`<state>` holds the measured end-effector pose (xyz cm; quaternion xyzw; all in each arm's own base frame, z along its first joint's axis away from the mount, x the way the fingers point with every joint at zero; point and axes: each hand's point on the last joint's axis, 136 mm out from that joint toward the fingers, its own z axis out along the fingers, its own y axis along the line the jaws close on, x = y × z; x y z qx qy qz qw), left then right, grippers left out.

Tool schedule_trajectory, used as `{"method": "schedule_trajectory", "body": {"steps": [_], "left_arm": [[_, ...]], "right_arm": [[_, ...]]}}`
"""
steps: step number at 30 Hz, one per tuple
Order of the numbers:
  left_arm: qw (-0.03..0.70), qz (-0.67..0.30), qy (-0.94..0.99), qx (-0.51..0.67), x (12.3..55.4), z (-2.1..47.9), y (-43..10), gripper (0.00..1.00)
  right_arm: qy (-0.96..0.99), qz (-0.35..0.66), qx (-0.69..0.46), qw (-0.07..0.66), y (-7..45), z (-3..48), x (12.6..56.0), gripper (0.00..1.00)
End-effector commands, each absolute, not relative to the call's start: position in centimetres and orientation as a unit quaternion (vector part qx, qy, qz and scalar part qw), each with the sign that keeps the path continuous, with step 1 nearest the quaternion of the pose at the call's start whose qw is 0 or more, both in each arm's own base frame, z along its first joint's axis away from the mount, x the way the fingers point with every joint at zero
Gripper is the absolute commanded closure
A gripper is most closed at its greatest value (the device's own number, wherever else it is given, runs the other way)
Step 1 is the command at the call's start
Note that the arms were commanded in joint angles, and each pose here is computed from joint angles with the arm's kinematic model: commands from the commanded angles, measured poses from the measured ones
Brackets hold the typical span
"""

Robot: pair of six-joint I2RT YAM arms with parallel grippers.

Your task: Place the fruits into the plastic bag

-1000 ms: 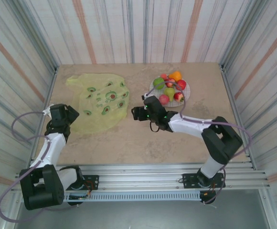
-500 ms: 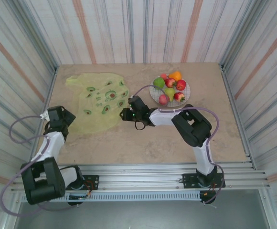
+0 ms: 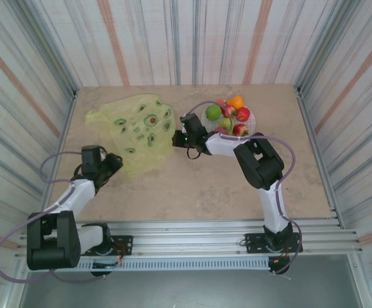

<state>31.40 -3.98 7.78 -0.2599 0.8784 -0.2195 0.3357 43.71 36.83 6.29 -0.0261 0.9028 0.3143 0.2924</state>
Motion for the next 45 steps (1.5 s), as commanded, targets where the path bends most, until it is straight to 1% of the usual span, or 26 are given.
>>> {"method": "schedule_trajectory", "body": {"steps": [1,3,6,10,13,15,16,19,21,25,27,29,33,36,37,40,42,43,44,45], "left_arm": [[0.315,-0.277,0.884,-0.205,30.1,8.4,-9.7,0.56],[0.309,-0.295,0.889,-0.166,29.4,8.8,-13.2,0.54],[0.308,-0.325,0.888,-0.103,28.6,10.1,-18.3,0.44],[0.310,-0.353,0.883,0.015,27.5,12.6,-24.4,0.31],[0.306,-0.354,0.878,0.096,26.4,14.1,-27.0,0.24],[0.309,-0.346,0.876,0.130,25.8,14.8,-27.4,0.16],[0.312,-0.341,0.876,0.140,25.6,15.2,-27.3,0.13],[0.330,-0.320,0.873,0.163,25.1,16.3,-26.2,0.08],[0.345,-0.297,0.873,0.172,24.8,16.9,-25.1,0.06],[0.381,-0.243,0.879,0.152,25.1,18.3,-22.1,0.04],[0.399,-0.222,0.881,0.127,25.5,19.2,-20.4,0.03],[0.407,-0.201,0.886,0.090,26.1,19.7,-18.3,0.02],[0.395,-0.174,0.902,0.002,27.6,19.3,-14.0,0.02],[0.393,-0.160,0.904,-0.051,28.4,19.1,-11.4,0.02],[0.395,-0.156,0.903,-0.062,28.6,19.1,-10.8,0.02],[0.408,-0.132,0.900,-0.078,29.3,19.6,-9.6,0.02],[0.408,-0.108,0.904,-0.074,29.9,19.6,-9.1,0.02],[0.402,-0.098,0.908,-0.068,30.1,19.4,-9.1,0.02],[0.394,-0.090,0.913,-0.058,30.3,19.2,-9.2,0.02],[0.388,-0.082,0.917,-0.043,30.7,18.9,-9.4,0.03]], "right_arm": [[0.911,0.284,-0.061,0.294,35.9,6.4,45.2,0.90],[0.913,0.274,-0.069,0.295,35.4,7.0,46.5,0.88],[0.911,0.271,-0.079,0.300,34.5,8.1,48.1,0.84],[0.905,0.276,-0.086,0.313,32.6,10.9,49.5,0.75],[0.902,0.268,-0.092,0.325,30.7,12.9,49.8,0.68],[0.901,0.259,-0.096,0.334,29.4,14.3,49.5,0.64],[0.901,0.254,-0.096,0.338,28.7,14.9,49.2,0.62],[0.899,0.251,-0.095,0.345,27.0,16.1,47.7,0.57],[0.899,0.252,-0.096,0.345,26.4,16.4,46.4,0.54],[0.898,0.270,-0.099,0.334,25.7,16.9,42.8,0.46],[0.894,0.285,-0.108,0.327,26.0,16.9,40.4,0.42],[0.892,0.291,-0.127,0.323,26.8,16.7,37.5,0.35],[0.894,0.277,-0.165,0.310,28.6,15.1,31.6,0.17],[0.892,0.275,-0.180,0.311,30.0,13.9,28.5,0.08],[0.891,0.274,-0.183,0.312,30.4,13.5,27.8,0.06],[0.894,0.257,-0.195,0.311,31.7,11.6,26.6,0.06],[0.900,0.235,-0.192,0.312,31.9,10.3,26.9,0.09],[0.903,0.224,-0.187,0.315,31.8,9.8,27.3,0.12],[0.906,0.211,-0.182,0.319,31.4,9.3,27.7,0.19],[0.908,0.197,-0.178,0.325,30.9,8.9,28.1,0.29]]}}
